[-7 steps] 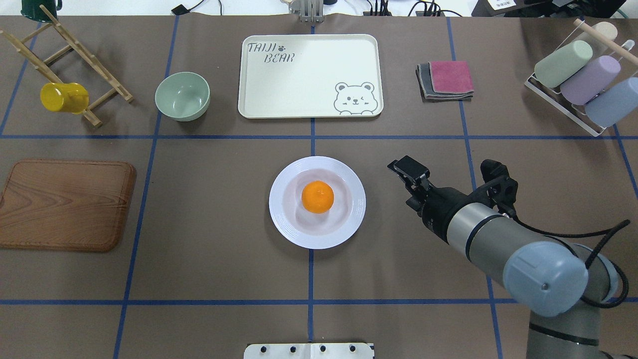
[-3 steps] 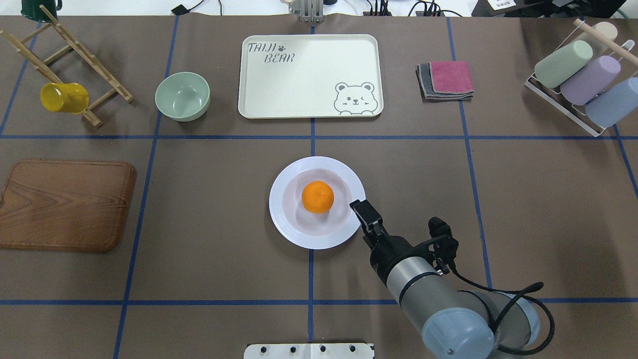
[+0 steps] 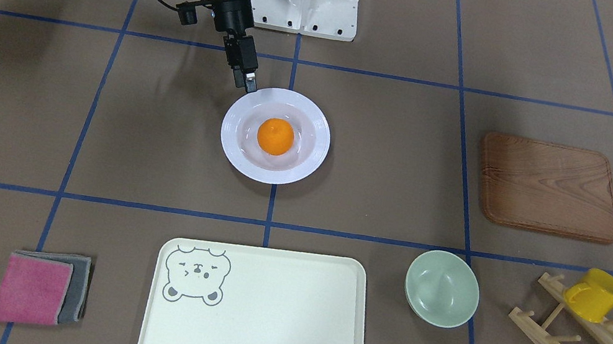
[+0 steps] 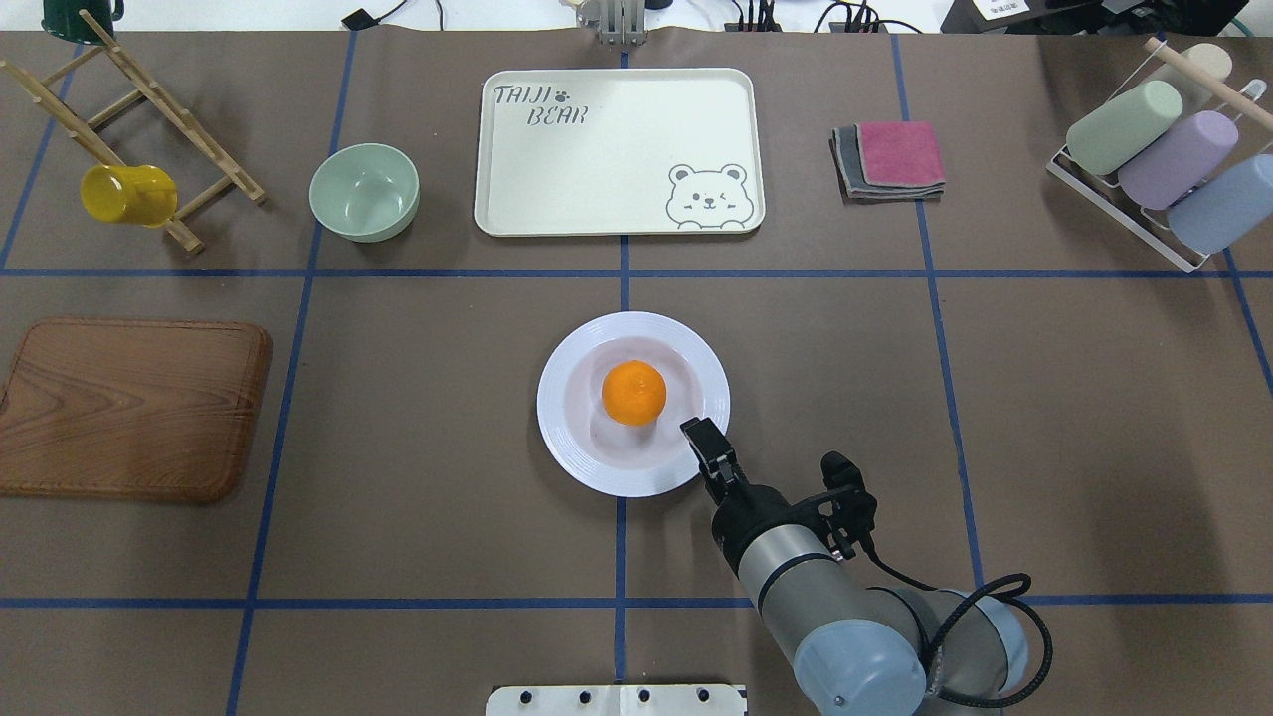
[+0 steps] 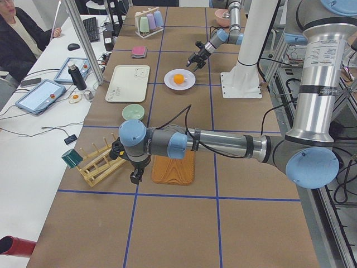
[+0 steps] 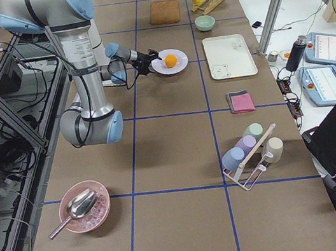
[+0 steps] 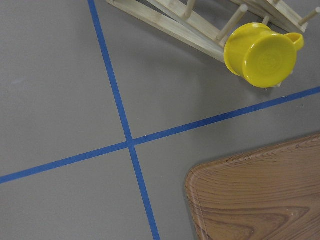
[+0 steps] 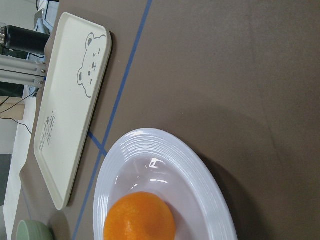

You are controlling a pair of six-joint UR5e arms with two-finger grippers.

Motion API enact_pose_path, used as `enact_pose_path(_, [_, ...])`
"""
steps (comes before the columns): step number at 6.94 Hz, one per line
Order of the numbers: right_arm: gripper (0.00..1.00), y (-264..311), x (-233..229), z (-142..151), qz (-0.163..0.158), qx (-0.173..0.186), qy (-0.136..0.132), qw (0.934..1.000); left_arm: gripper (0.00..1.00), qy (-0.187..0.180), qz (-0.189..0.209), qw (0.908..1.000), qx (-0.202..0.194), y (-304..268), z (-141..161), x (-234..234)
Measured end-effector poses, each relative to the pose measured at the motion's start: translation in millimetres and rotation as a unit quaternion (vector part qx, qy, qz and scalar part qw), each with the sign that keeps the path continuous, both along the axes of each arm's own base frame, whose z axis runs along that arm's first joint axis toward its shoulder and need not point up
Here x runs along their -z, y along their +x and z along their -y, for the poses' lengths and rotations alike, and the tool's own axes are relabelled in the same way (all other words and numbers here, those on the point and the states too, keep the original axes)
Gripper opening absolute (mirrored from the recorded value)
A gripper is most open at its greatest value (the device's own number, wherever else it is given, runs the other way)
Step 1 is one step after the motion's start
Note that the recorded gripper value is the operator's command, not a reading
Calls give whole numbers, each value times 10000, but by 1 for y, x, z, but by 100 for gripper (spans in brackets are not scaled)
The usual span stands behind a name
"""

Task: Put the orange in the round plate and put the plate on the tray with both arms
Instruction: 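Grip the white plate's near rim with the right gripper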

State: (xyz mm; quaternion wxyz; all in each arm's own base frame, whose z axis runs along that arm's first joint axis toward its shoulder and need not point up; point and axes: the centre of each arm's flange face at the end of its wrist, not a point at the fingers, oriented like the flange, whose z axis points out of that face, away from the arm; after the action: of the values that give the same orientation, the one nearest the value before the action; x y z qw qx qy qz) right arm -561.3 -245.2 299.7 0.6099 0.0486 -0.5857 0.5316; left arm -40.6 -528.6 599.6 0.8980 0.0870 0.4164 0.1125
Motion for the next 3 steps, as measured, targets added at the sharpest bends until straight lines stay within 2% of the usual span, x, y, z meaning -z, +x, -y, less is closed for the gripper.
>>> enact_pose_path(1, [79,-8,-4,3,-61,-14,-13,10000,99,-19,-2,10000,-2,0,-3,-3])
enact_pose_path(2, [62,-18,-3,9,-95,-51,-23,9999,99,-26,-4,10000,-5,0,-4,-4])
enact_pose_path(3, [37,-26,0,16,-102,-99,-31,9999,99,-26,-4,10000,-6,0,-5,-5])
